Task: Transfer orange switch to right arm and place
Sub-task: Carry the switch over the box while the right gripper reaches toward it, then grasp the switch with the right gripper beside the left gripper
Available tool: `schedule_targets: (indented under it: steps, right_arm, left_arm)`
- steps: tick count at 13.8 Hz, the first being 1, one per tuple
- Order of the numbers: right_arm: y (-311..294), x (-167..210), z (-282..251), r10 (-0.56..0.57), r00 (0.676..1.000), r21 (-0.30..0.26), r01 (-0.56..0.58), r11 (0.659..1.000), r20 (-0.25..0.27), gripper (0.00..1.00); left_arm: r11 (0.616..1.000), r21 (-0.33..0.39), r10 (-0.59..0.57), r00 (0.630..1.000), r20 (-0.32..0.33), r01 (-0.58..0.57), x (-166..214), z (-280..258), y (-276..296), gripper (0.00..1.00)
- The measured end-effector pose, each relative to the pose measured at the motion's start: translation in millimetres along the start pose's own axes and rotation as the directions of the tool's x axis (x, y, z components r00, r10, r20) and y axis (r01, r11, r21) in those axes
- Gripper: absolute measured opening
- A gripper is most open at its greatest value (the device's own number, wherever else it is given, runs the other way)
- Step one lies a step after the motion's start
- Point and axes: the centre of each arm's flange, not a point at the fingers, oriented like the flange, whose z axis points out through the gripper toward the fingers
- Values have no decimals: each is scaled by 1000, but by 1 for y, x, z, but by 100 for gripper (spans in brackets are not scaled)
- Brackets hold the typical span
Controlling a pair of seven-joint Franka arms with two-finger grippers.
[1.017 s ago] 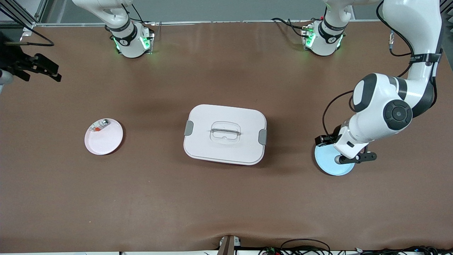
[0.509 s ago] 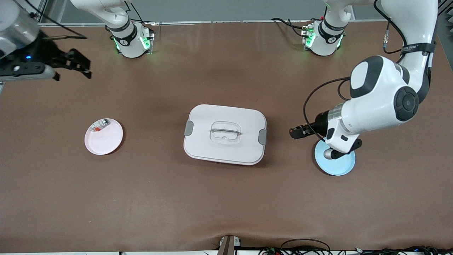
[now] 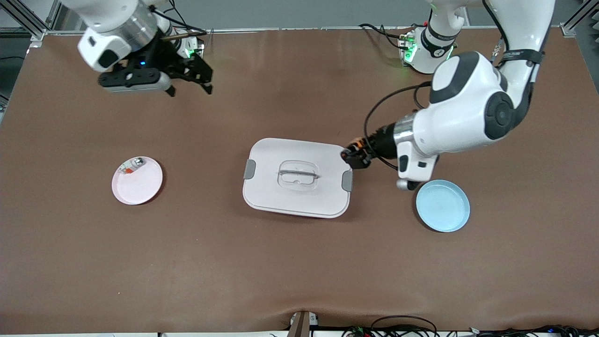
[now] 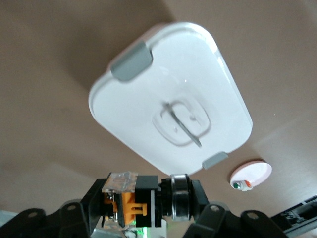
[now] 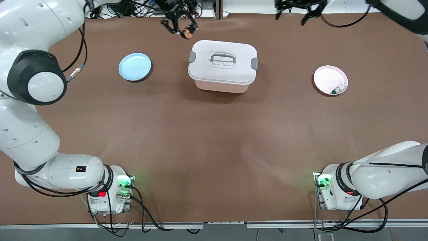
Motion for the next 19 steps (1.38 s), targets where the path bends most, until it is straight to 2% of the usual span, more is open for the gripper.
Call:
schedule_targets:
  steps: [3, 6, 10, 14, 19]
  right_arm:
    - [-14, 0, 24, 86, 996, 132, -89, 987, 26, 100]
    - [-15, 1, 54, 148, 989, 221, -150, 964, 24, 100]
    - [-43, -20, 78, 267, 964, 312, -260, 914, 22, 100]
    - [-58, -31, 87, 367, 929, 335, -361, 870, 48, 100]
    - [-72, -28, 119, 437, 895, 299, -442, 845, 88, 100]
  left_arm:
    - [995, 17, -99, 993, 67, 98, -37, 22, 11, 72]
    - [989, 37, -146, 979, 139, 143, -61, 40, 16, 72]
    - [980, 37, -197, 941, 277, 194, -61, 49, 24, 72]
    - [979, 30, -202, 933, 298, 202, -64, 65, 30, 72]
    - [973, 47, -231, 926, 299, 227, -82, 81, 34, 72]
